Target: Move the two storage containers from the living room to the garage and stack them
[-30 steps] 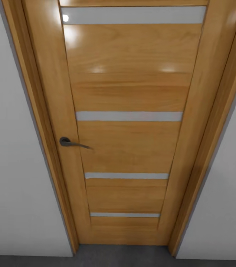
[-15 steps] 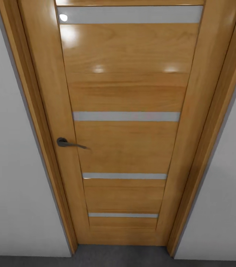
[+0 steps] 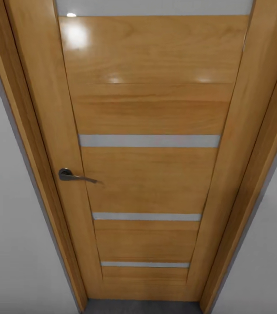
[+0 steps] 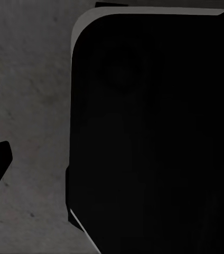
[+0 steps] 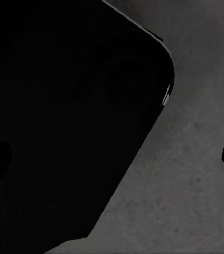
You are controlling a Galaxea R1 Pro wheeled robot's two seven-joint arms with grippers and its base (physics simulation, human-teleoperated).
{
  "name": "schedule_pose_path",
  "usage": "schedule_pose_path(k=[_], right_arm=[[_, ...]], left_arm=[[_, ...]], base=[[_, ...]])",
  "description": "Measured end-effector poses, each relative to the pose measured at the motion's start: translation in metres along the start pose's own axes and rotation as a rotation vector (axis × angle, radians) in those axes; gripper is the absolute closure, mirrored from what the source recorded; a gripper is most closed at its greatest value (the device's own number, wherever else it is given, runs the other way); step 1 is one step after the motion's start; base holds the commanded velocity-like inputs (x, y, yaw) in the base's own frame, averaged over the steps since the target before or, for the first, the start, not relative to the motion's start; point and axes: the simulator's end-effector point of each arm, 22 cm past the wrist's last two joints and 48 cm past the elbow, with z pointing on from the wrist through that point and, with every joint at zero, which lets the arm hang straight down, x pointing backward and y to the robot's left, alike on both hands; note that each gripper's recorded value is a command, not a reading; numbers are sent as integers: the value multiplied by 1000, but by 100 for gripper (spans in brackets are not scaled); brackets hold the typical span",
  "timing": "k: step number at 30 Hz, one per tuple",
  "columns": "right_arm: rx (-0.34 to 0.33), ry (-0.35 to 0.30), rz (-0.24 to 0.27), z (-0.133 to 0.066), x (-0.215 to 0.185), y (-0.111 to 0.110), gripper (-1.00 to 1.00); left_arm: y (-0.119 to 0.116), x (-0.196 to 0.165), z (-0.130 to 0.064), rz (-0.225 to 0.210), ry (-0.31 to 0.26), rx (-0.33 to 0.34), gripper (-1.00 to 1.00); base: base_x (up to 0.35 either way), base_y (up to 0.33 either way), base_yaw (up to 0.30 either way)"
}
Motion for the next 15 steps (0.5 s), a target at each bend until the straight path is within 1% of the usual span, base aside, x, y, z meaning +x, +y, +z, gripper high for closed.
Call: schedule_pose_path(k=[11, 15], right_arm=[[0, 0, 0, 0, 0, 0, -100], [0, 0, 0, 0, 0, 0, -100]], left_arm=[[0, 0, 0, -1, 0, 0, -100], [0, 0, 0, -1, 0, 0, -100]], base=[[5, -1, 0], [0, -69, 0]])
